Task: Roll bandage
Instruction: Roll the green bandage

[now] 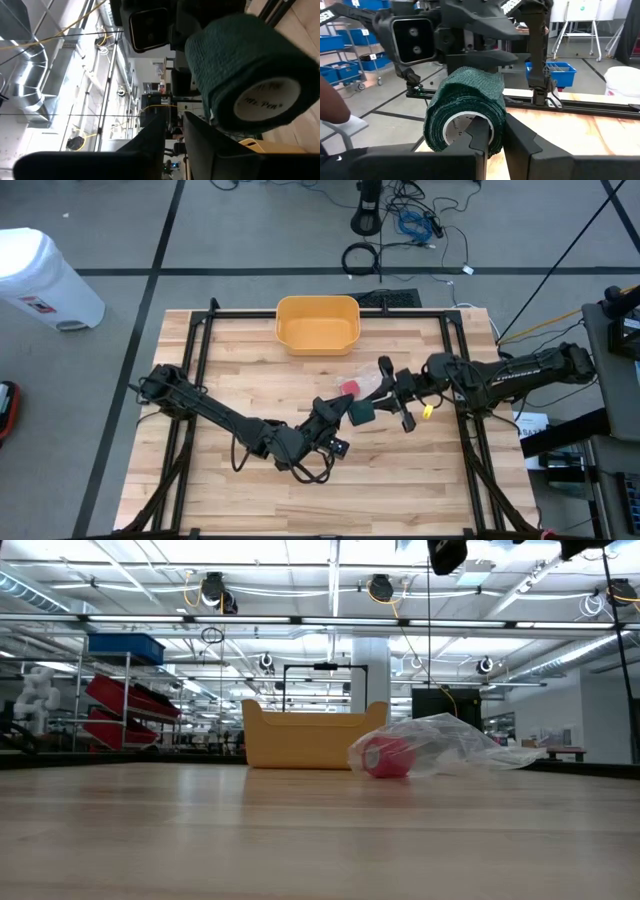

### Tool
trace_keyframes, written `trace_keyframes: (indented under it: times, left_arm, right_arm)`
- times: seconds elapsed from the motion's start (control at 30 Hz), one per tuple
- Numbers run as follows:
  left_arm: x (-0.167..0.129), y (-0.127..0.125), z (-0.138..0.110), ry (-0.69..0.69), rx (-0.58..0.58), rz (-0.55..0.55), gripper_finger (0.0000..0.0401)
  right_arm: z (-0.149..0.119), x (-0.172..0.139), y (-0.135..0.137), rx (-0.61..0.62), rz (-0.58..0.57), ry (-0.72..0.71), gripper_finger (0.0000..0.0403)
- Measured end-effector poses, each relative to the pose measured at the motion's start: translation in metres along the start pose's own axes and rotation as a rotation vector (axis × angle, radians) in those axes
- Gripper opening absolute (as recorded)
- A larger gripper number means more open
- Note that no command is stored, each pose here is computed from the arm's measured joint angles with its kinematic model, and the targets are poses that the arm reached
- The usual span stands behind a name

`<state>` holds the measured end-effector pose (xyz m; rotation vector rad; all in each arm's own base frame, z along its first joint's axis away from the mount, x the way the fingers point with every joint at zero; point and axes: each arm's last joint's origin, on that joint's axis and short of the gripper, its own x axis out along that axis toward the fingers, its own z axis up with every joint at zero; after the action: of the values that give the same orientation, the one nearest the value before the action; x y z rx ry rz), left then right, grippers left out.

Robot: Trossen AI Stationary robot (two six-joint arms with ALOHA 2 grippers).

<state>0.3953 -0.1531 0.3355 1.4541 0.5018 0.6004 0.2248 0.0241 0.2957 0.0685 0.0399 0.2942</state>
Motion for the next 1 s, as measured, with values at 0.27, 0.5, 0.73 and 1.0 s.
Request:
trace_keyframes:
  times: [0.27, 0.5, 0.73, 1.0]
  left_arm:
    - [-0.002, 0.000, 0.001, -0.006, 0.000, 0.000, 0.0077]
    - [-0.013, 0.006, 0.002, 0.001, -0.086, 0.002, 0.0077]
    - [-0.030, 0.011, -0.001, -0.080, -0.001, -0.069, 0.0077]
    - [-0.033, 0.002, 0.004, -0.348, -0.070, -0.187, 0.0077]
  right_arm:
    - [-0.001, 0.001, 0.005, 0.001, 0.017, 0.008, 0.0034]
    - [-0.011, 0.001, 0.007, 0.006, 0.023, 0.109, 0.0034]
    - [-0.012, 0.002, 0.028, -0.036, 0.259, 0.117, 0.0034]
    - [-0.001, 0.001, 0.043, -0.122, 0.503, -0.017, 0.0034]
